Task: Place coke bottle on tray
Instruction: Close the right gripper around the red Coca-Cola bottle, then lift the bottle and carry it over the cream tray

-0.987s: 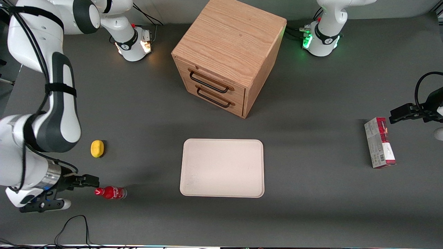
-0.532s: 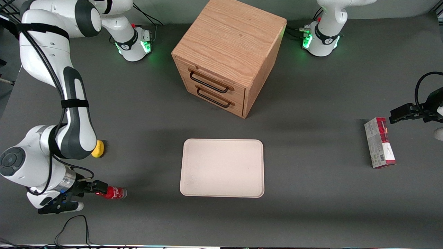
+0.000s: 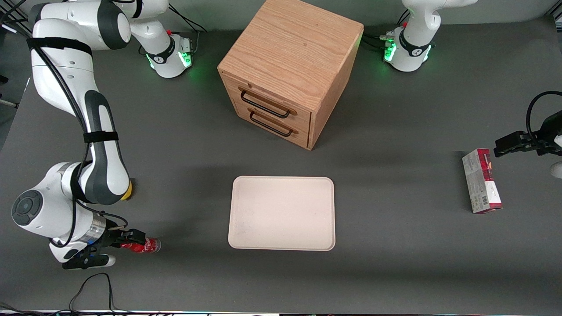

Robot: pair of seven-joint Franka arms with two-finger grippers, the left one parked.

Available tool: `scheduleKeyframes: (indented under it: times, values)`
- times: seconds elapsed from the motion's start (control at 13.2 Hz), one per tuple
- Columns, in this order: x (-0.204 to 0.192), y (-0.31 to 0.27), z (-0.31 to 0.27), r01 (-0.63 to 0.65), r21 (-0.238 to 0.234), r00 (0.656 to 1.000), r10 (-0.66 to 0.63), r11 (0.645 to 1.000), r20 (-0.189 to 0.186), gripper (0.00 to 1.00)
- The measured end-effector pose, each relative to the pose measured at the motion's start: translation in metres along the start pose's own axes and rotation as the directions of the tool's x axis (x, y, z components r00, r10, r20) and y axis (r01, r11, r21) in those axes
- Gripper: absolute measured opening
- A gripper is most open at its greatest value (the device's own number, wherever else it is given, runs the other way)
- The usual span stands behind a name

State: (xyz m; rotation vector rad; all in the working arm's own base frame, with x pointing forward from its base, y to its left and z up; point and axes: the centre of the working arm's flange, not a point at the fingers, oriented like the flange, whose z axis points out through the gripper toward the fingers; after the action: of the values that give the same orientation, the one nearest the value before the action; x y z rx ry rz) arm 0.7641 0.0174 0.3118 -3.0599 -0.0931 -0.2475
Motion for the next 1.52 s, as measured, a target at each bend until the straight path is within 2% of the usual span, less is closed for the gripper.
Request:
scheduleKeyframes:
  times: [0.23, 0.3, 0.46, 0.53, 0.68, 0.84, 0.99, 1.14, 1.29, 1.52]
  values:
    - [0.000, 0.000, -0.001, 0.000, -0.001, 1.000, 0.000, 1.000, -0.002, 0.39]
    - [0.001, 0.000, -0.002, 0.000, -0.001, 1.000, 0.000, 1.000, -0.005, 0.34]
    - [0.002, -0.004, -0.007, 0.012, -0.001, 1.000, -0.012, 1.000, 0.002, 0.34]
    - [0.005, -0.012, -0.018, 0.031, -0.003, 0.999, -0.031, 1.000, 0.027, 0.34]
    - [0.011, -0.033, -0.070, 0.066, -0.021, 0.993, -0.064, 0.998, 0.101, 0.34]
    - [0.013, -0.051, -0.143, 0.091, -0.035, 0.987, -0.086, 0.995, 0.133, 0.34]
    - [0.008, -0.068, -0.201, 0.114, -0.031, 0.987, -0.110, 0.993, 0.114, 0.34]
    - [0.004, -0.099, -0.227, 0.114, -0.017, 0.990, -0.113, 0.993, 0.082, 0.34]
    - [0.003, -0.160, -0.218, 0.052, 0.010, 0.997, -0.053, 0.999, 0.054, 0.34]
    - [-0.005, -0.271, -0.161, 0.016, -0.023, 1.000, -0.016, 1.000, -0.003, 0.34]
